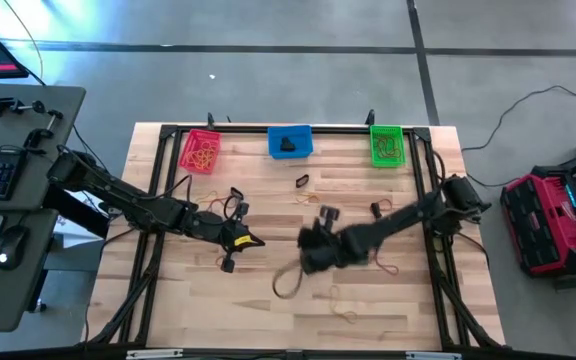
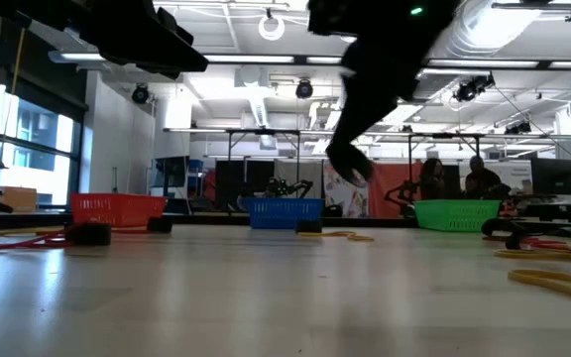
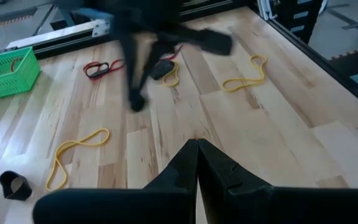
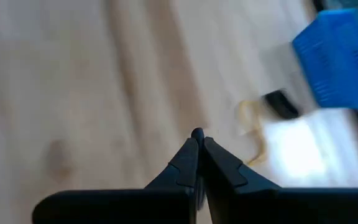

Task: Sort rubber bands into baskets
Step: Put the black rubber band into the blue bin

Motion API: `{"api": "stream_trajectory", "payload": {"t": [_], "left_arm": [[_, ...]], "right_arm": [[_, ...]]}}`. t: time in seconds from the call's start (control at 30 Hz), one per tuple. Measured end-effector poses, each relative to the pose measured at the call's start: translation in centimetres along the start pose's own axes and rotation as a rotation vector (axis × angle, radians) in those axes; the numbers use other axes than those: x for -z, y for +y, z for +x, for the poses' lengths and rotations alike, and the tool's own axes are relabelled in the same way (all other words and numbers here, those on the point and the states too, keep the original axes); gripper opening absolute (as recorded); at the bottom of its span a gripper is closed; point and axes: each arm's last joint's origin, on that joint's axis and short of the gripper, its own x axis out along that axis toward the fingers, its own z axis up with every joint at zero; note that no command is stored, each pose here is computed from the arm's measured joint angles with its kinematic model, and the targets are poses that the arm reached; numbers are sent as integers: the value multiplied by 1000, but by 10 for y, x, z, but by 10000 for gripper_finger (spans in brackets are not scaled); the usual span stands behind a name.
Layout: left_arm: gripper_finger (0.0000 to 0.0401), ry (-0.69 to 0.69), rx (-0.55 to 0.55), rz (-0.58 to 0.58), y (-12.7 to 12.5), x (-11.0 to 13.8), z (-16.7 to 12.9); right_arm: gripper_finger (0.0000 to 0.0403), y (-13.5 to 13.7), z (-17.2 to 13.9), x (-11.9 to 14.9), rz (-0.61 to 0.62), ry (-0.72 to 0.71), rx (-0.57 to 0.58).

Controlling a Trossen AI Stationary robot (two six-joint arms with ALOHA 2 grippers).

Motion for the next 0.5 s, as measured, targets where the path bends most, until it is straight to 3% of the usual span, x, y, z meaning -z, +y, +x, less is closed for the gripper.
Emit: {"api": "stream_trajectory", "payload": {"t": [0.23, 0.5], "left_arm": [[0, 0, 0, 1, 0, 0, 0], [0, 4, -41, -6, 1, 0, 0]], "right_arm": [[2, -56, 23, -36, -55, 4, 89], [0, -125, 68, -54, -29, -53, 179]]}}
